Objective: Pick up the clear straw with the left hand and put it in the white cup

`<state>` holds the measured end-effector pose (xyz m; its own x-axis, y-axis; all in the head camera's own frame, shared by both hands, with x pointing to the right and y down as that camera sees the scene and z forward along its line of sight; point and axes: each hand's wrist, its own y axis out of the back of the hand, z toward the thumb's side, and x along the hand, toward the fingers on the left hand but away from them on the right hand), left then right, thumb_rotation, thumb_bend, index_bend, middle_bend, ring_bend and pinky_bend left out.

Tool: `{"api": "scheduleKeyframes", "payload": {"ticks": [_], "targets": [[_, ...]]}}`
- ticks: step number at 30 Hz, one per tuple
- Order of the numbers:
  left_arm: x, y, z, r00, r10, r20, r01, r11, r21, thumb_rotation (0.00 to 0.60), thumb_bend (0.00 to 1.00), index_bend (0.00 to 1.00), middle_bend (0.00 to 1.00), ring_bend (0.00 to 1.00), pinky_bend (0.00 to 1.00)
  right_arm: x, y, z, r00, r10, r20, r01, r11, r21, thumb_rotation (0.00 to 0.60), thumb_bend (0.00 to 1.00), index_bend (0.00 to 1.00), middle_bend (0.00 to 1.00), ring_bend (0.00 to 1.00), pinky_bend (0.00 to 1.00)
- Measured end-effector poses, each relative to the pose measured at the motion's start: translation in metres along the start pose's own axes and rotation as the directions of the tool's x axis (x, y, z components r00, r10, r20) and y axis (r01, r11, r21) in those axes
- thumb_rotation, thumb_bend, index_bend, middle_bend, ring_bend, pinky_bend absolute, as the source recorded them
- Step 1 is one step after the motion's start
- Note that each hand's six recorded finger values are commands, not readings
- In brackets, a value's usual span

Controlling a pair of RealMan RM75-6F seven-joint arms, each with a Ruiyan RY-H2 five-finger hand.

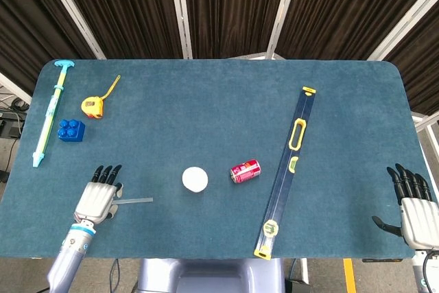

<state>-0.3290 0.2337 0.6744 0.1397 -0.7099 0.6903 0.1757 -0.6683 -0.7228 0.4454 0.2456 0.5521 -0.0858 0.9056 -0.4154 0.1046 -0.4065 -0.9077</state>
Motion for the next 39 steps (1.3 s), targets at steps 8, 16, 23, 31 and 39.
{"api": "scheduleKeyframes", "payload": {"ticks": [8,16,23,31,39], "targets": [[0.003,-0.005,-0.002,1.000,-0.008,-0.011,0.008,1.000,0.008,0.600,0.40,0.48,0.00,0.00,0.00,0.000,0.000,0.000,1.000,0.000,0.000,0.000,1.000,0.001,0.600,0.08,0.00,0.00,0.00,0.00],[0.005,-0.012,0.002,1.000,-0.017,-0.001,0.017,1.000,0.020,0.600,0.40,0.48,0.00,0.00,0.00,0.000,0.000,0.000,1.000,0.001,0.001,-0.001,1.000,0.000,0.600,0.08,0.00,0.00,0.00,0.00],[0.007,-0.014,0.004,1.000,-0.012,-0.001,0.012,1.000,0.028,0.600,0.40,0.48,0.00,0.00,0.00,0.000,0.000,0.000,1.000,0.001,0.000,-0.001,1.000,-0.001,0.600,0.08,0.00,0.00,0.00,0.00],[0.009,-0.018,0.006,1.000,-0.012,0.000,0.012,0.999,0.041,0.600,0.40,0.48,0.00,0.00,0.00,0.000,0.000,0.000,1.000,0.001,0.001,-0.001,1.000,0.000,0.600,0.08,0.00,0.00,0.00,0.00],[0.010,-0.022,0.006,1.000,-0.016,0.003,0.016,0.999,0.047,0.600,0.40,0.47,0.00,0.00,0.00,0.000,0.000,0.000,1.000,0.001,0.000,-0.001,1.000,-0.002,0.600,0.08,0.00,0.00,0.00,0.00]]}}
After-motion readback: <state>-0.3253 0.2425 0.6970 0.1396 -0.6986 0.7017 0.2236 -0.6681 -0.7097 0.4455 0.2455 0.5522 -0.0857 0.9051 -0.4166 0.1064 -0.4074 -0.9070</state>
